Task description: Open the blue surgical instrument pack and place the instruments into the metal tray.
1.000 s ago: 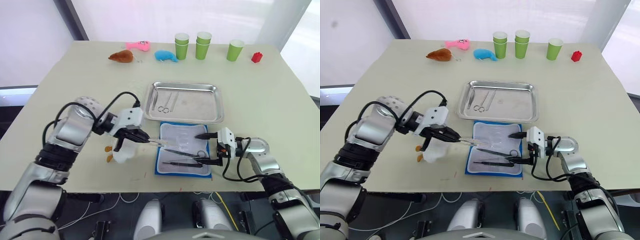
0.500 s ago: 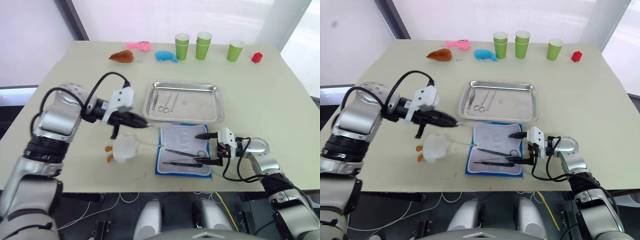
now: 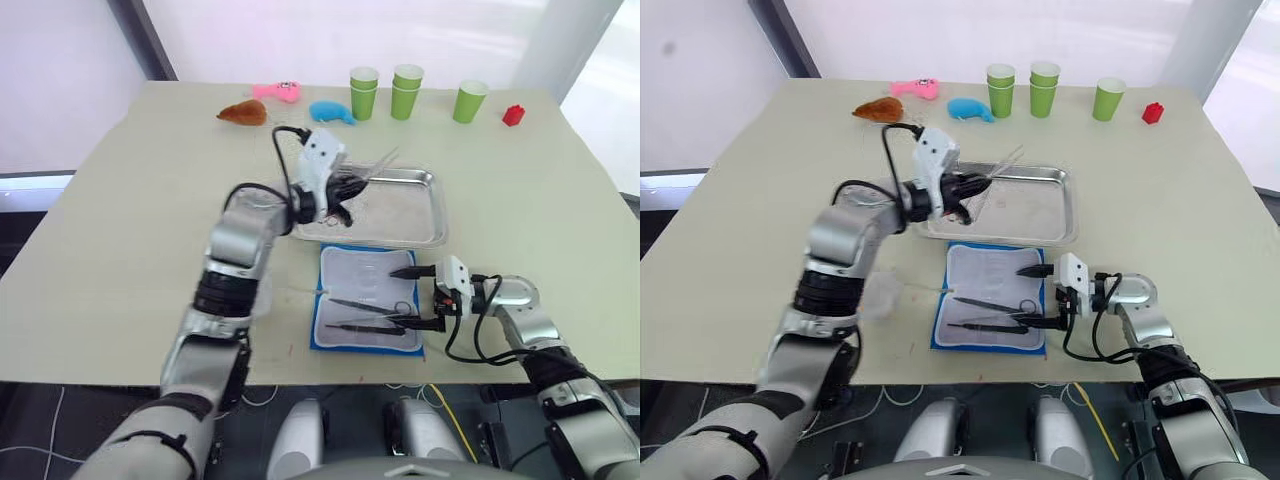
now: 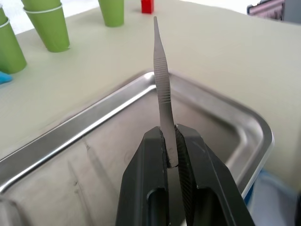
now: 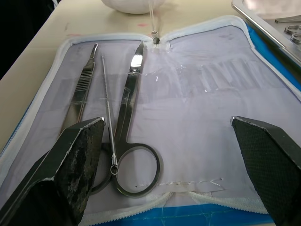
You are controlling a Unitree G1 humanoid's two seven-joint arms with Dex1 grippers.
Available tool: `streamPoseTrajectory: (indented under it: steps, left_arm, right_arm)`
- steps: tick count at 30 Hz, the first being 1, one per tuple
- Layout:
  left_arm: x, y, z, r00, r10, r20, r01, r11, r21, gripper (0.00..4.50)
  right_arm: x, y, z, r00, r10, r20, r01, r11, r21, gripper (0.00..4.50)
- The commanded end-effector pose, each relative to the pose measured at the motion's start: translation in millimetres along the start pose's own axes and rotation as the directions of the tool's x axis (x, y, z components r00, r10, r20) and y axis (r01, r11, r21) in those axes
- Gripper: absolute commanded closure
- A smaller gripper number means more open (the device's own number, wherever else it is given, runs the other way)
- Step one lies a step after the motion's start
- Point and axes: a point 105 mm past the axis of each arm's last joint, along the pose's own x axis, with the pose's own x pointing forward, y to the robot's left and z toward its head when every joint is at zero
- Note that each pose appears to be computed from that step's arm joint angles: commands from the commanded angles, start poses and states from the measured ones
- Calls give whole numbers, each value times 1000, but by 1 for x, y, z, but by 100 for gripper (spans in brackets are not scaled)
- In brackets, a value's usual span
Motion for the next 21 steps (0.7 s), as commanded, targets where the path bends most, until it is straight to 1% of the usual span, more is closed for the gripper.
streamPoseTrajectory:
  steps: [1,4,7,11,19,21]
  left_arm:
    - [14,4,10,993,110,39,-108,993,-39,438]
    - [24,3,7,982,187,29,-184,980,-74,438]
    - [26,6,1,973,232,8,-231,970,-77,438]
    - [28,12,-16,950,307,-53,-311,945,-98,438]
    - [38,-1,-43,932,337,-135,-358,917,-178,438]
    - [40,-4,-51,924,341,-171,-372,907,-198,438]
  right_arm:
    - [1,22,-37,995,45,-92,-32,990,138,0]
    - [0,23,-37,995,46,-94,-33,990,140,0]
    - [-1,23,-38,994,46,-96,-32,990,140,0]
    - [-2,25,-38,994,45,-96,-31,989,143,0]
    - [-1,25,-38,994,43,-96,-29,989,145,0]
    - [-1,25,-38,995,42,-96,-28,989,143,0]
